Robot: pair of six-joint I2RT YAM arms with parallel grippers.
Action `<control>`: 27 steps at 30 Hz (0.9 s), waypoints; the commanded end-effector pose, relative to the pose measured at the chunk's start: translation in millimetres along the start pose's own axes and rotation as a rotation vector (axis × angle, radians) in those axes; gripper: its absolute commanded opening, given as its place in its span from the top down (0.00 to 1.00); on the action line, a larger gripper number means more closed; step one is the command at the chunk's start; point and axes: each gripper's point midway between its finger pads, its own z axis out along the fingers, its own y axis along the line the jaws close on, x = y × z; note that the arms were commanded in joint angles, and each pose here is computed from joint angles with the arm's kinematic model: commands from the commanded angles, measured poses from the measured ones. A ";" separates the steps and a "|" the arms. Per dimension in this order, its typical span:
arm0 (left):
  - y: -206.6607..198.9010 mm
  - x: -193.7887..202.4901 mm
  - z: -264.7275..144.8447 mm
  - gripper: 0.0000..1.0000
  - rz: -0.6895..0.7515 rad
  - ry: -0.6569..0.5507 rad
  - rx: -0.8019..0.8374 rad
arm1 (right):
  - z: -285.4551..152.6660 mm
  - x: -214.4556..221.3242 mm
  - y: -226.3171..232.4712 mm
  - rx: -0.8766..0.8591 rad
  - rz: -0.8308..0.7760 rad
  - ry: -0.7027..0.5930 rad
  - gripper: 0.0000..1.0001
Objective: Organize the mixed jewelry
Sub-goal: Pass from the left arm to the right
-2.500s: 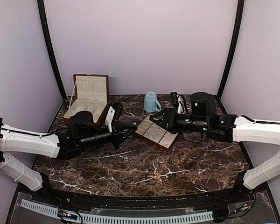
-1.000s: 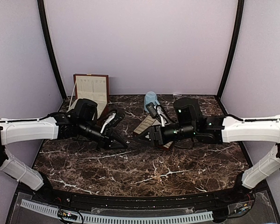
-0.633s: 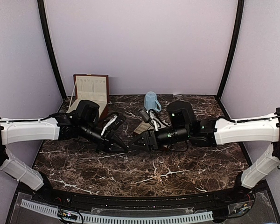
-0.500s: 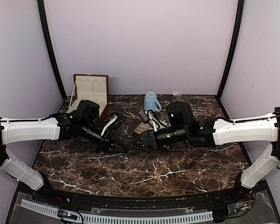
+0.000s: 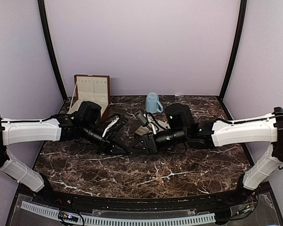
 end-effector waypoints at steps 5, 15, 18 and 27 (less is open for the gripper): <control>-7.5 -10.8 -1.1 1.00 0.041 -0.013 0.028 | 0.5 -15.1 16.5 -0.041 -0.054 -0.038 0.71; -7.0 -10.3 -0.7 1.00 0.039 -0.011 0.027 | 1.4 -13.6 13.8 -0.029 -0.055 -0.030 0.81; -7.1 -10.1 -0.6 1.00 0.039 -0.010 0.028 | 1.7 -12.6 12.1 -0.024 -0.052 -0.028 0.82; -6.7 -9.9 -0.1 1.00 0.038 -0.009 0.028 | 3.7 -9.3 7.1 -0.006 -0.050 -0.017 0.85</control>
